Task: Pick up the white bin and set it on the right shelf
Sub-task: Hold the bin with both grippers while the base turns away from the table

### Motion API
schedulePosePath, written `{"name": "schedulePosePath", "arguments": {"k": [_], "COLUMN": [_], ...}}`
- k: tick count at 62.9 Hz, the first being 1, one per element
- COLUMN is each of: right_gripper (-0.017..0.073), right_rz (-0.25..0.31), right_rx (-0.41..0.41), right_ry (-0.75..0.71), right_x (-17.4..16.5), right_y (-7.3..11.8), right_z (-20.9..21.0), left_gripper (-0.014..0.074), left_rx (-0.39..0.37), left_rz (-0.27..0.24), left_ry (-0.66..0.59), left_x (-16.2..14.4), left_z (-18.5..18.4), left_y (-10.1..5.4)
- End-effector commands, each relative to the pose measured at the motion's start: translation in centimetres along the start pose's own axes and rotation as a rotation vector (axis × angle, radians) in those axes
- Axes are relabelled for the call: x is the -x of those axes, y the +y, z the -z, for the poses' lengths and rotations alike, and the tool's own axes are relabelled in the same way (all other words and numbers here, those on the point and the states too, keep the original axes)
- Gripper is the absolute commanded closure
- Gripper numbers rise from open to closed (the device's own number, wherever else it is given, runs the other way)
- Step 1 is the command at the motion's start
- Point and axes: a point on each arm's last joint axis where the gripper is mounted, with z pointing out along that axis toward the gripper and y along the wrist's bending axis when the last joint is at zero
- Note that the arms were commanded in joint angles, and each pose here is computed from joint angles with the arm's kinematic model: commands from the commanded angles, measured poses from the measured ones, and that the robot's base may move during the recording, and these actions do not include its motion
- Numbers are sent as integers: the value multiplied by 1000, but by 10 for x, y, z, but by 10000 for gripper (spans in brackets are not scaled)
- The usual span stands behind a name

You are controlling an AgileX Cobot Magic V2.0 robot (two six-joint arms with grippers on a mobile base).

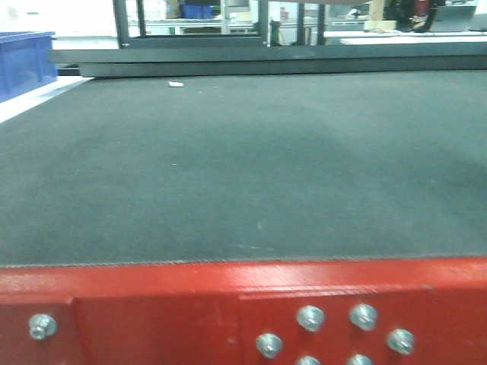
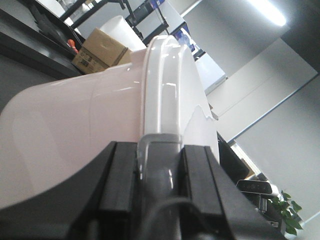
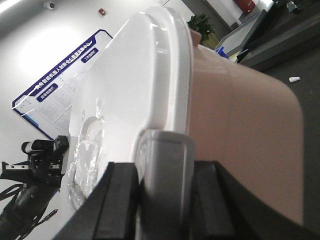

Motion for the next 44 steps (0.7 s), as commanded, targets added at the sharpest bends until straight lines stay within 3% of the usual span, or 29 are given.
{"name": "schedulePosePath", "arguments": {"k": [1, 44], "right_gripper": [368, 368], "right_rz": [74, 74], "right_rx": [282, 282], "right_ry": [87, 87], "right_x": [-5, -5], "right_y": [49, 49], "right_z": [4, 4], "left_gripper": [720, 720], "left_rx": [-280, -280], "left_rz": [-75, -75], "left_ry": [181, 181], "left_x": [-18, -18], "left_z": [-2, -2], "left_y": [-55, -55]}}
